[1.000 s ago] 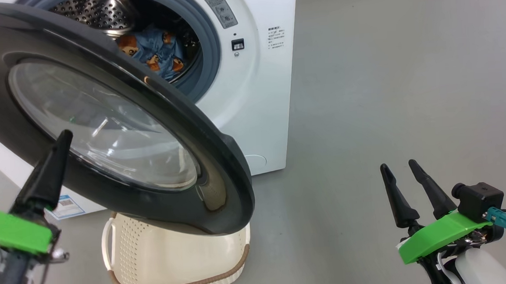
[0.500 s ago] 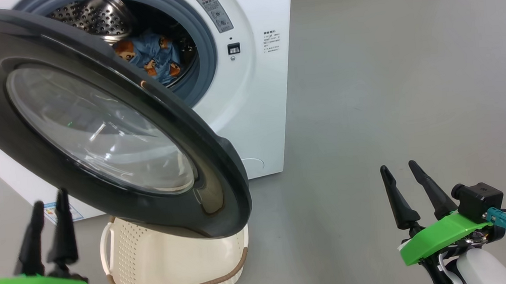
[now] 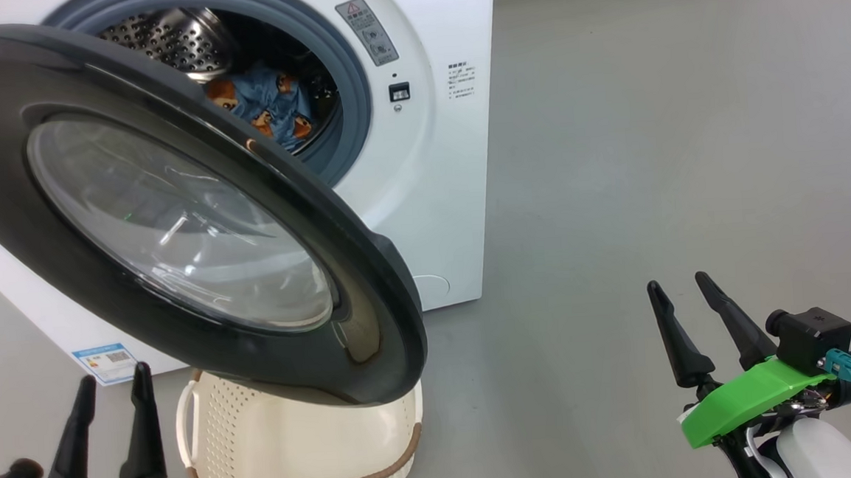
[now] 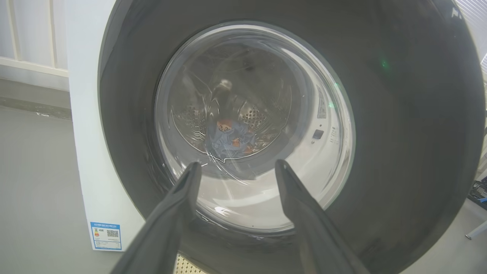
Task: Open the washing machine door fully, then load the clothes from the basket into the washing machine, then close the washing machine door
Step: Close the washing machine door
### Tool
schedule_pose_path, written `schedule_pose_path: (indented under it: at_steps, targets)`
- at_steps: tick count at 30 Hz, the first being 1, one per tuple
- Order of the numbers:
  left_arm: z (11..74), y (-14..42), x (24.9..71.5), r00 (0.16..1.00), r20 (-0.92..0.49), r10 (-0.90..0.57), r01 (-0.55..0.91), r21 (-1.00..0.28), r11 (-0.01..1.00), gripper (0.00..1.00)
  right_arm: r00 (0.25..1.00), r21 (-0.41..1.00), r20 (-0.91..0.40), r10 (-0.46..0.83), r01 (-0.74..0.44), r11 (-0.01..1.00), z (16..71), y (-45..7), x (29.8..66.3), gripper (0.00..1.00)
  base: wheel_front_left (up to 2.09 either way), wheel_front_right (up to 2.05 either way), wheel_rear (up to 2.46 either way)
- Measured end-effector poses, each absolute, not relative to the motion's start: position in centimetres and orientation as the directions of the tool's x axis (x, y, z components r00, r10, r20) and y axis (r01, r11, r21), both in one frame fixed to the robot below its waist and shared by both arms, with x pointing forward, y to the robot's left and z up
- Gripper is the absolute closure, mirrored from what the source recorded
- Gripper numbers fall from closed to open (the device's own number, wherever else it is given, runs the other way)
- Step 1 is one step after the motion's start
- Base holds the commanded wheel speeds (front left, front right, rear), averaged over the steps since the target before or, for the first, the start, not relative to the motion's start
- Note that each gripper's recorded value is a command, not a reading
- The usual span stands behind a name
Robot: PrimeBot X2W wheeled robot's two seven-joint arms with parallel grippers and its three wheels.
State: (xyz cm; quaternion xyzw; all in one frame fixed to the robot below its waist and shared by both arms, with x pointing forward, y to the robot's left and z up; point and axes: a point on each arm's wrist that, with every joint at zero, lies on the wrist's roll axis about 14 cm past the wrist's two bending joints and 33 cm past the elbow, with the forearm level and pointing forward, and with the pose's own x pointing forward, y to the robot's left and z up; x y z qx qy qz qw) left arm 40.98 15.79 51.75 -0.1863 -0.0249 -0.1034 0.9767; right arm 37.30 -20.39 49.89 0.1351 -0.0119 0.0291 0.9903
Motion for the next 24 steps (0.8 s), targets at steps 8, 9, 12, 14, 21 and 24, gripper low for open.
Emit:
schedule_pose_path:
  at_steps: [8,9,12,14,21,24]
  targets:
    - [51.0,16.0,40.7,0.981,0.078,-0.176,0.192,-0.346,0.918,0.0,0.998,0.266,0.032,0.057,-0.063,0.962,49.9,-20.4,37.4,0.0,0.0,0.0,0.0]
    - [50.9,15.9,40.7,0.981,0.075,-0.176,0.191,-0.344,0.919,0.0,0.998,0.266,0.032,0.056,-0.063,0.962,49.9,-20.4,37.4,0.0,0.0,0.0,0.0]
    - [50.6,16.0,40.6,0.983,0.067,-0.173,0.186,-0.334,0.924,0.0,0.998,0.266,0.032,0.057,-0.064,0.962,49.9,-20.3,37.5,0.0,0.0,0.0,0.0]
    - [50.5,16.1,40.5,0.983,0.067,-0.17,0.183,-0.327,0.927,0.0,0.998,0.266,0.032,0.059,-0.065,0.962,49.9,-20.3,37.6,0.0,0.0,0.0,0.0]
    - [49.8,16.4,40.5,0.986,0.048,-0.159,0.166,-0.317,0.934,0.0,0.997,0.268,0.024,0.067,-0.071,0.961,49.6,-20.0,37.9,0.0,0.0,0.0,0.0]
    - [49.6,16.5,40.5,0.987,0.043,-0.154,0.159,-0.32,0.934,0.0,0.997,0.267,0.023,0.071,-0.074,0.961,49.6,-19.9,38.0,0.0,0.0,0.0,0.0]
